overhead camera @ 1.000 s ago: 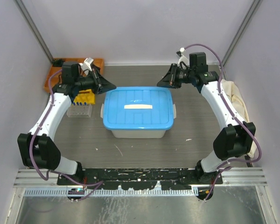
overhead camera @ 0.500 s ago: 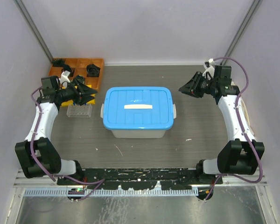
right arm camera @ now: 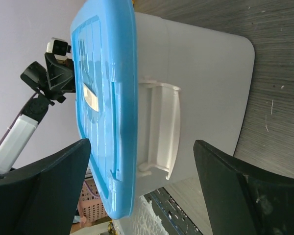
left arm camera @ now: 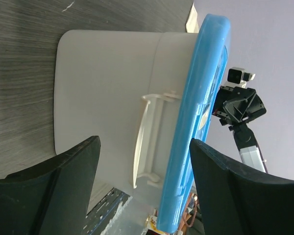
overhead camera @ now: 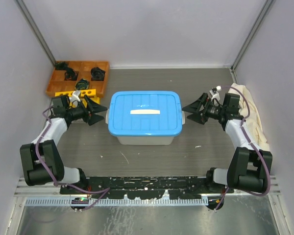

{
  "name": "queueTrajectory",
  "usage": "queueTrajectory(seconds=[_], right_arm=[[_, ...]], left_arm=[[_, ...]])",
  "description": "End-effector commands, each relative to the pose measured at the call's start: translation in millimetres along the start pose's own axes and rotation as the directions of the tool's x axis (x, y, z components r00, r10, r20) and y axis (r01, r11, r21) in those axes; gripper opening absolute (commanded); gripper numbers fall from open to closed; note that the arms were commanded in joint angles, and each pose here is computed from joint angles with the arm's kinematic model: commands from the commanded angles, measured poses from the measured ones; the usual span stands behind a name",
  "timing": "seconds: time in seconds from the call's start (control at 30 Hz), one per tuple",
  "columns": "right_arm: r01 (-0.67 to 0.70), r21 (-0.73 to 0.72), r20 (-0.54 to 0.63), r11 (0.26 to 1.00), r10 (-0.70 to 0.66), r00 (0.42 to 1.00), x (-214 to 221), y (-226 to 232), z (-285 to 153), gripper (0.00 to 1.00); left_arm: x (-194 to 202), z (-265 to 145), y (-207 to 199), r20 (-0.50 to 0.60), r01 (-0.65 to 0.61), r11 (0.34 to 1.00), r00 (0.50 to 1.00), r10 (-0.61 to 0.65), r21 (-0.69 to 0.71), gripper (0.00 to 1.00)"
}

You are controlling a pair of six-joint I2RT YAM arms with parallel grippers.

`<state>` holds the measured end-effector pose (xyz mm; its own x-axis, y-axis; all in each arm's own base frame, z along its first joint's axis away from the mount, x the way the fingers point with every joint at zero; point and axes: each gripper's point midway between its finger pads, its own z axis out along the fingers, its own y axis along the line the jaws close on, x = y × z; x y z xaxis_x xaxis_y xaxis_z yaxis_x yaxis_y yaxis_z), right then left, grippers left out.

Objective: Organize the chemistry lab equipment
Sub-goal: Close the lid of the storage box.

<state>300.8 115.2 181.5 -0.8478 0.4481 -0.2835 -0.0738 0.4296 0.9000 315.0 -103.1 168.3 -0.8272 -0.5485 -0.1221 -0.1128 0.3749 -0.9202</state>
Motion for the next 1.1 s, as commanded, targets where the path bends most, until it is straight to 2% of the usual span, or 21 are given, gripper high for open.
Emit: queueTrajectory(seconds=[0.0, 0.47, 1.07], right_arm=[[0.086, -0.105, 0.04, 0.991, -0.082, 0.996, -7, 21, -7, 0.91], [0.049, -0.116, -0.003, 0.992, -0.05, 0.999, 2, 8, 2, 0.9], [0.056, -0.12, -0.073, 0.991, -0.065, 0.995, 15, 4, 16, 0.86]], left_arm=[[-11, 1, -11, 0.022, -0.103, 0.992, 0.995, 0.102, 0.074, 0.75], [-6, 24, -17, -0.047, -0.068, 0.989, 0.996, 0.075, 0.132, 0.72], [0, 24, -18, -0.069, -0.074, 0.99, 0.994, 0.083, 0.122, 0.72]])
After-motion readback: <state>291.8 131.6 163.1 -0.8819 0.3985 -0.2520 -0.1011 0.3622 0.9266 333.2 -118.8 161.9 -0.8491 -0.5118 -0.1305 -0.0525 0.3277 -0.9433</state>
